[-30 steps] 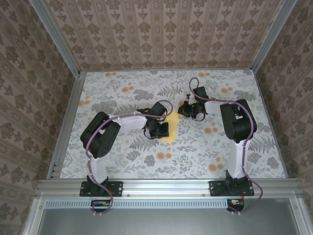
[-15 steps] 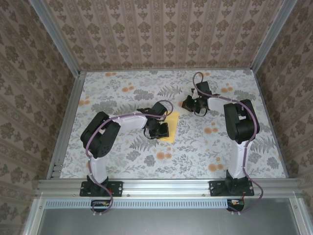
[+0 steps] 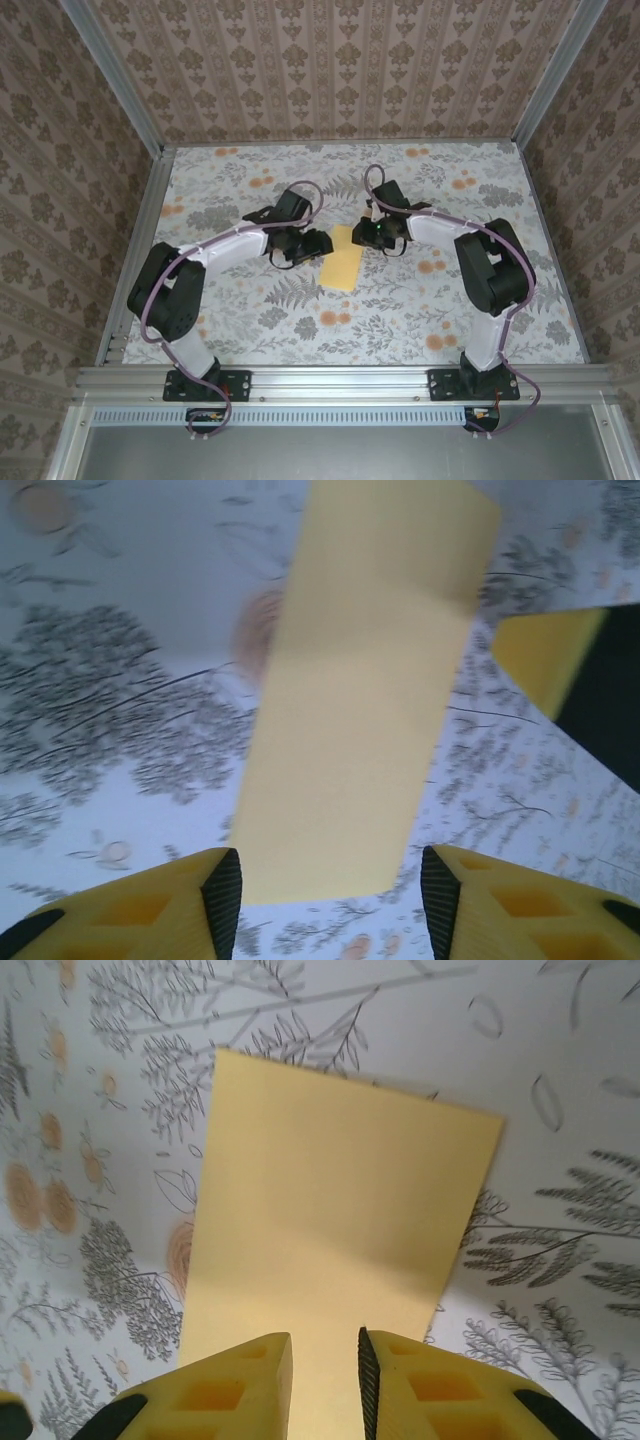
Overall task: Fold a paper plane with a square sheet of paper (pick it up from the middle)
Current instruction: Fold the triangle a second time at the center of the table.
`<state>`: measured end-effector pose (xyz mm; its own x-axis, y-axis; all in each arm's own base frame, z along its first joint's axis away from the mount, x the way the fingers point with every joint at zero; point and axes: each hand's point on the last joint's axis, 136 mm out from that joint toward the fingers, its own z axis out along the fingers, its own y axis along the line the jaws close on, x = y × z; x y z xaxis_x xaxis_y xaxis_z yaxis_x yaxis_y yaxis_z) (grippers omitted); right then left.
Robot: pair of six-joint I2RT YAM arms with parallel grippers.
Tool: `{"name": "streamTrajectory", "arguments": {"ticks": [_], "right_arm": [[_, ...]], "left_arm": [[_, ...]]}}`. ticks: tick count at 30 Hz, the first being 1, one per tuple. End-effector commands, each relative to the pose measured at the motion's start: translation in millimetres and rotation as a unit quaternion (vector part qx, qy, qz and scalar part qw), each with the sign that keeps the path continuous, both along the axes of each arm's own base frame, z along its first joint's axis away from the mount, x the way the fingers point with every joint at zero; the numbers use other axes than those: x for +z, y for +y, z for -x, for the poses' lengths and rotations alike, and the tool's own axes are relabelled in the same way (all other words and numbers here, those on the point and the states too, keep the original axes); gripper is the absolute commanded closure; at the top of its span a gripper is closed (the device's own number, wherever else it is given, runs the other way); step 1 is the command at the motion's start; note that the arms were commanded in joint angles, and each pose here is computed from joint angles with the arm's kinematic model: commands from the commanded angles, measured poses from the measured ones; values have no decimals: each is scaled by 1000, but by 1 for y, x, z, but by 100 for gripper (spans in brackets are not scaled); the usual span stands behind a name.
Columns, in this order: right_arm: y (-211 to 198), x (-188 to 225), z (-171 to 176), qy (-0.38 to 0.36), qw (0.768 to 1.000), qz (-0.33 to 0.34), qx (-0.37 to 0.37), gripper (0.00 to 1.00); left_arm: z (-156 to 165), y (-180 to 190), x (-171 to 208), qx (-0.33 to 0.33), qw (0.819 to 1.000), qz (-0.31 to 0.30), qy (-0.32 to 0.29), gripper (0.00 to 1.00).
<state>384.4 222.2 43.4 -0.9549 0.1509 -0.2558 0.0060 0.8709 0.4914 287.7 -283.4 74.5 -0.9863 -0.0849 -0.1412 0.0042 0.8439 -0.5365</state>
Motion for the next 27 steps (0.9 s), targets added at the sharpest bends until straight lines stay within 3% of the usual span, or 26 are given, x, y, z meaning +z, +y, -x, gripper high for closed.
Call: {"name": "streamTrajectory", "arguments": {"ticks": [1,11,27], "right_arm": [[1,-12,-1,16,999,28,9,74],[-10,-37,-4,34,997,67,-11,70],[-23,-55,2,65,994,71,-47,69]], "left_arm": [[16,3,-11,-5,999,6,31,44],[31,-1,-26,-18,997,22,66,36],[45,-15,-37,-47,993,29,101,27]]}}
